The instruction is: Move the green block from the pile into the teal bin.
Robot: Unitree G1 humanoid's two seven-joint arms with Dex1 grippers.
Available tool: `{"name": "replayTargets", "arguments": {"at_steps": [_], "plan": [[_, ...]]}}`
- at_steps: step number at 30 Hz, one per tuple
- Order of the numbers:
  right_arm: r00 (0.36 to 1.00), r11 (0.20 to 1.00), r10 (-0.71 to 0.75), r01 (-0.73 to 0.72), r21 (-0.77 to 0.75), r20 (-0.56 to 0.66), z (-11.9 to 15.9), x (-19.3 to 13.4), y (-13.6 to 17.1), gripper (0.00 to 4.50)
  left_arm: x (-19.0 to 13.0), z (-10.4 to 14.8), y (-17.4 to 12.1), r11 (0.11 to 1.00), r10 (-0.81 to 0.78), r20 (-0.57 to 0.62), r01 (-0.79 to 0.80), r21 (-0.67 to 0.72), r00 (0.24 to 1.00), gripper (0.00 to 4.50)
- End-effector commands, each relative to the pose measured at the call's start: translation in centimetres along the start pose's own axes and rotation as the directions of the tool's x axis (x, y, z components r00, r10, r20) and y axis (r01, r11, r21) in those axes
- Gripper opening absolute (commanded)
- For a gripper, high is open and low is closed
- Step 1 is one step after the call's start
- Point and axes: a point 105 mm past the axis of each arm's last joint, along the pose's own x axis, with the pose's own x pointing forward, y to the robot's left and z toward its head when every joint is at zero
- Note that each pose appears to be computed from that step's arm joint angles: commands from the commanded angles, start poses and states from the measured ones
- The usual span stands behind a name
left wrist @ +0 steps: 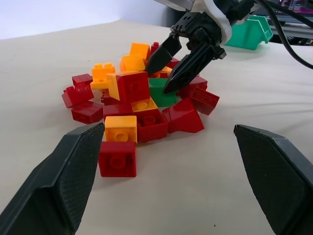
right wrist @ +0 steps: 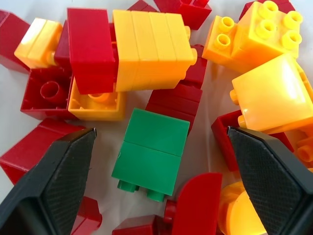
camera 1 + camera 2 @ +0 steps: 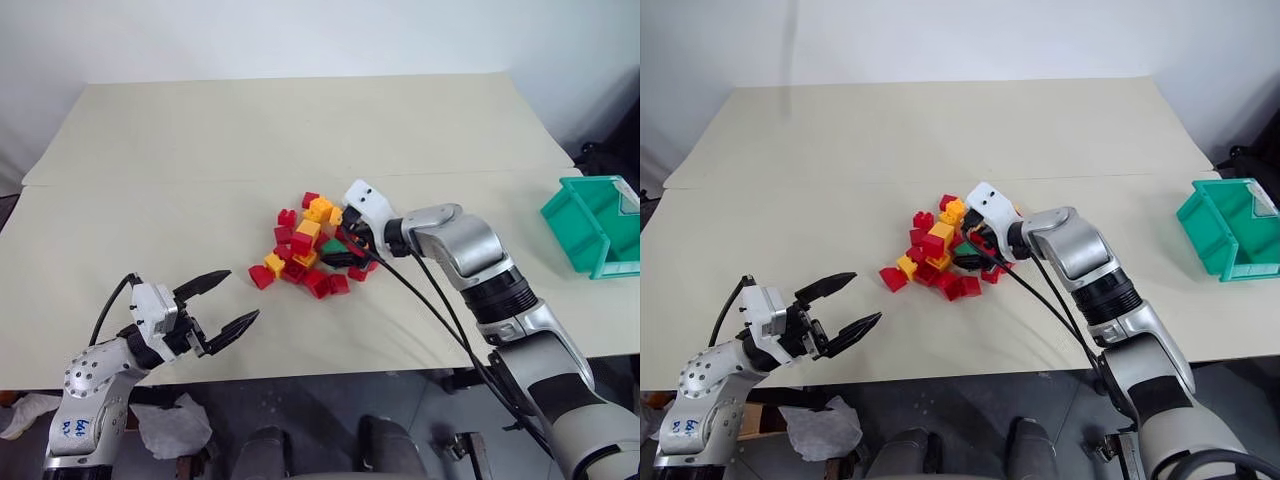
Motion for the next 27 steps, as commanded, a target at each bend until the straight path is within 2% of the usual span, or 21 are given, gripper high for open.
{"name": "replayTargets", "arguments": {"at_steps": [1, 3, 9, 14, 16, 18, 21, 23, 25, 27], "plan": [[1.0, 1.0, 0.005, -0.005, -0.013, -0.008, -0.2, -0.1, 0.2, 4.08, 0.0, 0.9, -0.2, 0.999, -0.008, 0.022, 0.007, 0.031, 1.0, 4.5], [1.0, 1.0, 0.012, -0.012, -0.028, -0.002, -0.1, 0.1, 0.5, 3.56, 0.2, 1.0, -0.2, 0.999, -0.014, 0.024, 0.013, 0.033, 1.0, 4.5], [0.999, 0.996, 0.031, -0.029, -0.083, 0.016, 0.6, 0.2, 1.0, 1.56, 0.3, 1.2, 0.1, 0.999, -0.019, 0.025, 0.018, 0.042, 1.0, 4.5], [1.0, 0.992, 0.01, -0.008, -0.129, 0.017, 0.7, 0.0, 0.6, 1.56, 0.1, 1.2, 0.1, 0.999, -0.016, 0.023, 0.015, 0.045, 1.0, 4.5], [0.999, 0.99, -0.002, 0.008, -0.14, 0.043, 1.0, -0.1, 0.3, 1.56, 0.0, 1.2, 0.1, 0.999, -0.013, 0.023, 0.012, 0.045, 1.0, 4.5], [0.992, 0.987, 0.013, 0.008, -0.159, 0.129, 2.1, -0.7, 0.1, 1.56, 0.1, 1.2, 0.0, 0.999, -0.012, 0.025, 0.011, 0.044, 1.0, 4.5], [0.93, 0.99, 0.081, -0.035, -0.134, 0.359, 4.1, -4.5, -0.4, 1.56, 0.5, 1.4, -0.5, 0.999, -0.032, 0.038, 0.03, 0.039, 0.999, 4.5], [0.883, 0.99, 0.061, 0.005, -0.138, 0.466, 4.4, -6.8, -1.3, 1.56, 0.9, 1.4, -0.7, 0.998, -0.055, 0.043, 0.053, 0.039, 0.998, 4.5], [0.844, 0.989, 0.017, 0.065, -0.134, 0.536, 3.8, -9.1, -2.4, 1.56, 1.4, 1.6, -1.0, 0.996, -0.085, 0.048, 0.083, 0.046, 0.995, 4.5], [0.806, 0.981, -0.087, 0.172, -0.09, 0.585, 1.8, -12.3, -4.1, 1.56, 2.4, 2.0, -1.2, 0.992, -0.121, 0.074, 0.118, 0.047, 0.99, 4.5]]}}
